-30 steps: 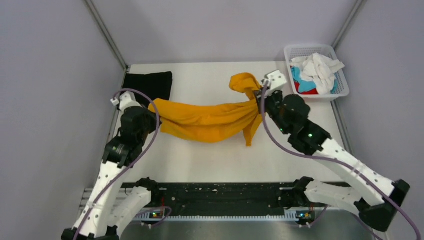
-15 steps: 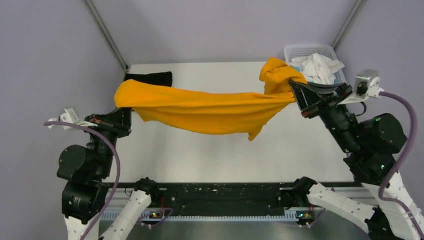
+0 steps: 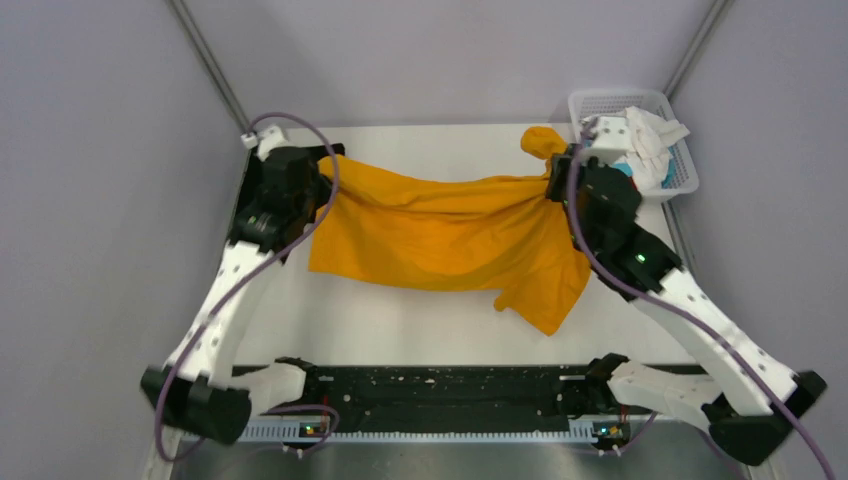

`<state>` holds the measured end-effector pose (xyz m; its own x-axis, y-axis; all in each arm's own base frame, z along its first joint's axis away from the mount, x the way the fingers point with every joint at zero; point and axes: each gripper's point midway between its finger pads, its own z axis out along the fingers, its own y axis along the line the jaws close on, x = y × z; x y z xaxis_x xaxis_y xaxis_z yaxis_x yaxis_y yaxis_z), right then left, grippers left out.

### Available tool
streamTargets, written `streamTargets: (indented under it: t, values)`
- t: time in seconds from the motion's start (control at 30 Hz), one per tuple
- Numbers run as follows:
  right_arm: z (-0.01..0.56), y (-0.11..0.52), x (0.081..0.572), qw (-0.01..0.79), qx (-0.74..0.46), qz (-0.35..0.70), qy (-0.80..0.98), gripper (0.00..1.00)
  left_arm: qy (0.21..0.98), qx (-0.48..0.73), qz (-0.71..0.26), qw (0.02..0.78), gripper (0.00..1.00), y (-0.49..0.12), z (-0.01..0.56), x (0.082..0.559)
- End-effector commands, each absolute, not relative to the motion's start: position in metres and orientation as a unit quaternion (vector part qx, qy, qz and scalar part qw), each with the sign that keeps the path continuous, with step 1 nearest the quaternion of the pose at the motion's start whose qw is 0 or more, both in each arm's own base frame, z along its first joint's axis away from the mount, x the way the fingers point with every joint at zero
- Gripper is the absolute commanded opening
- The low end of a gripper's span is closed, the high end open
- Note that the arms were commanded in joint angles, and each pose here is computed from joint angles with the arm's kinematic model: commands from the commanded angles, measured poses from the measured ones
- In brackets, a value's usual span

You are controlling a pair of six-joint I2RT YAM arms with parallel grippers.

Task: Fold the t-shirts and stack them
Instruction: Flatten out the tshirt

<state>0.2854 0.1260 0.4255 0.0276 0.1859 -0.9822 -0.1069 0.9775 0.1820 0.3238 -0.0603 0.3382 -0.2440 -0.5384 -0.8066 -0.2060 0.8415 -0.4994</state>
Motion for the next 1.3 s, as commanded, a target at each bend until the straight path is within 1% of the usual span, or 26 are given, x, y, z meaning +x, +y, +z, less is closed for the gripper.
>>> streamTargets:
  t: [0.0, 0.03, 0.07, 0.1, 0.13, 0.17, 0.2, 0.27, 0.3, 0.33, 0.37, 0.4, 0.53, 0.7, 0.77, 0.87, 0.97, 1.03, 1.17, 1.27]
  values:
    - [0.301, 0.094, 0.367, 0.628, 0.081, -0.015, 0.774, 0.0, 0.856, -0.271, -0.076, 0.433, 0.0, -0.064, 0.208, 0.386]
    - [0.269, 0.098, 0.388, 0.602, 0.077, 0.022, 0.794, 0.0, 0.864, -0.274, -0.071, 0.417, 0.12, -0.065, 0.192, 0.398]
    - [0.238, 0.102, 0.408, 0.58, 0.077, 0.047, 0.81, 0.02, 0.868, -0.274, -0.067, 0.408, 0.38, -0.064, 0.18, 0.407]
    - [0.215, 0.103, 0.426, 0.565, 0.077, 0.055, 0.82, 0.11, 0.878, -0.272, -0.057, 0.391, 0.68, -0.064, 0.158, 0.423]
    - [0.198, 0.104, 0.443, 0.556, 0.076, 0.054, 0.826, 0.29, 0.885, -0.264, -0.056, 0.378, 0.94, -0.064, 0.146, 0.434]
    - [0.182, 0.105, 0.459, 0.547, 0.074, 0.041, 0.833, 0.45, 0.893, -0.262, -0.056, 0.362, 0.98, -0.066, 0.136, 0.445]
    - [0.174, 0.105, 0.473, 0.541, 0.072, 0.028, 0.837, 0.56, 0.902, -0.26, -0.059, 0.34, 0.99, -0.068, 0.131, 0.452]
    - [0.155, 0.104, 0.493, 0.515, 0.072, -0.002, 0.854, 0.7, 0.914, -0.258, -0.055, 0.308, 0.99, -0.072, 0.124, 0.462]
    - [0.143, 0.1, 0.496, 0.493, 0.078, -0.022, 0.866, 0.77, 0.917, -0.256, -0.053, 0.303, 0.99, -0.072, 0.122, 0.464]
    - [0.145, 0.1, 0.498, 0.491, 0.082, -0.026, 0.867, 0.84, 0.916, -0.255, -0.053, 0.304, 0.99, -0.072, 0.123, 0.464]
    - [0.149, 0.097, 0.498, 0.494, 0.087, -0.032, 0.865, 0.95, 0.916, -0.255, -0.053, 0.307, 0.99, -0.072, 0.125, 0.462]
    - [0.153, 0.095, 0.496, 0.497, 0.089, -0.035, 0.863, 0.98, 0.914, -0.254, -0.053, 0.311, 0.99, -0.07, 0.128, 0.458]
    - [0.174, 0.08, 0.468, 0.505, 0.109, -0.044, 0.855, 0.99, 0.913, -0.258, -0.05, 0.312, 0.99, -0.064, 0.13, 0.425]
    - [0.181, 0.057, 0.403, 0.506, 0.173, -0.03, 0.844, 0.99, 0.919, -0.264, -0.056, 0.287, 0.99, -0.059, 0.118, 0.355]
    - [0.179, 0.052, 0.377, 0.507, 0.201, -0.009, 0.838, 0.99, 0.922, -0.27, -0.053, 0.271, 0.99, -0.056, 0.108, 0.323]
    - [0.171, 0.052, 0.342, 0.502, 0.212, 0.028, 0.838, 0.99, 0.927, -0.277, -0.059, 0.247, 0.99, -0.057, 0.091, 0.278]
    - [0.157, 0.049, 0.312, 0.489, 0.217, 0.042, 0.844, 0.99, 0.93, -0.274, -0.087, 0.228, 0.98, -0.067, 0.076, 0.252]
    - [0.152, 0.044, 0.296, 0.483, 0.218, 0.038, 0.847, 0.99, 0.93, -0.28, -0.091, 0.22, 0.93, -0.069, 0.066, 0.244]
    - [0.139, 0.034, 0.275, 0.464, 0.23, 0.021, 0.855, 0.99, 0.929, -0.288, -0.101, 0.212, 0.74, -0.074, 0.054, 0.246]
    - [0.134, 0.034, 0.269, 0.456, 0.232, 0.023, 0.859, 0.99, 0.928, -0.284, -0.131, 0.204, 0.7, -0.086, 0.048, 0.256]
